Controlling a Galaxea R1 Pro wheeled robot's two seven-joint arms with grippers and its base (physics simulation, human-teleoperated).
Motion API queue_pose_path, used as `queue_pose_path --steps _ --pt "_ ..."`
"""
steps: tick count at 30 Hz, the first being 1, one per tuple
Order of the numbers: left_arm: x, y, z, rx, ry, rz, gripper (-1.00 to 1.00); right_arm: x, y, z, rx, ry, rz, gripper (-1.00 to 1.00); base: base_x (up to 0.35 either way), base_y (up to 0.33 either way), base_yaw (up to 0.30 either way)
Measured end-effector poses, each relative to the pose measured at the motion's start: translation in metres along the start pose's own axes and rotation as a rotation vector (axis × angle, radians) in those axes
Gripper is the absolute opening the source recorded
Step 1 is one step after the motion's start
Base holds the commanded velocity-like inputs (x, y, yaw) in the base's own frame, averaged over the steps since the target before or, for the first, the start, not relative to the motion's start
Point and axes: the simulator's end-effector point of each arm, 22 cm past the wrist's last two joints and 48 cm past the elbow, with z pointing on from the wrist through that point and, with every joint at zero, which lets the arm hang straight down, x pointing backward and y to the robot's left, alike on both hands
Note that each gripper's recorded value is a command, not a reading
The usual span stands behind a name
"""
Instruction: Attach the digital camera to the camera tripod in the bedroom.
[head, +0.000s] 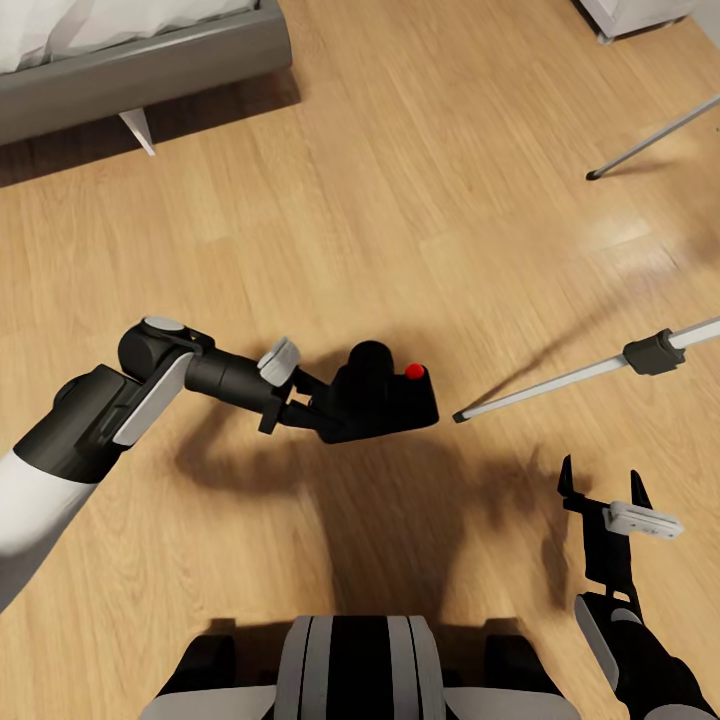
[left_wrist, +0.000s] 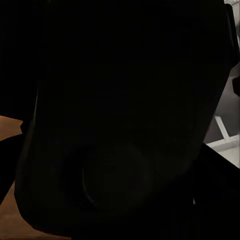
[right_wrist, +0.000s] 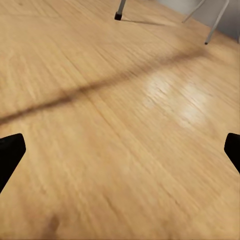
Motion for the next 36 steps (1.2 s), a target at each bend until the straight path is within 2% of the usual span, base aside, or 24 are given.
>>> queue_pose_path --steps 7,17,23,28,36 --pt "0.001 -0.004 -0.004 0.03 -0.012 -0.019 -1.0 0.001 -0.001 -0.001 0.001 0.003 -0.001 1.0 0.0 0.0 0.0" --pt "0.001 -0.009 -0.009 0.038 -0.013 -0.006 -1.0 0.001 -0.001 -0.001 0.0 0.004 -0.001 1.0 0.0 0.0 0.0" --pt "-0.003 -0.016 -0.007 0.046 -0.012 0.017 -1.0 0.001 0.0 -0.001 0.0 0.004 -0.001 1.0 0.0 0.0 0.0" --pt "-0.016 -0.036 -0.008 0.052 -0.011 0.069 -1.0 -0.01 -0.001 0.003 0.004 -0.016 0.005 1.0 0.0 0.0 0.0" --pt "-0.028 -0.051 -0.013 0.04 -0.01 0.103 -1.0 -0.028 -0.003 0.008 0.009 -0.046 0.015 1.0 0.0 0.0 0.0"
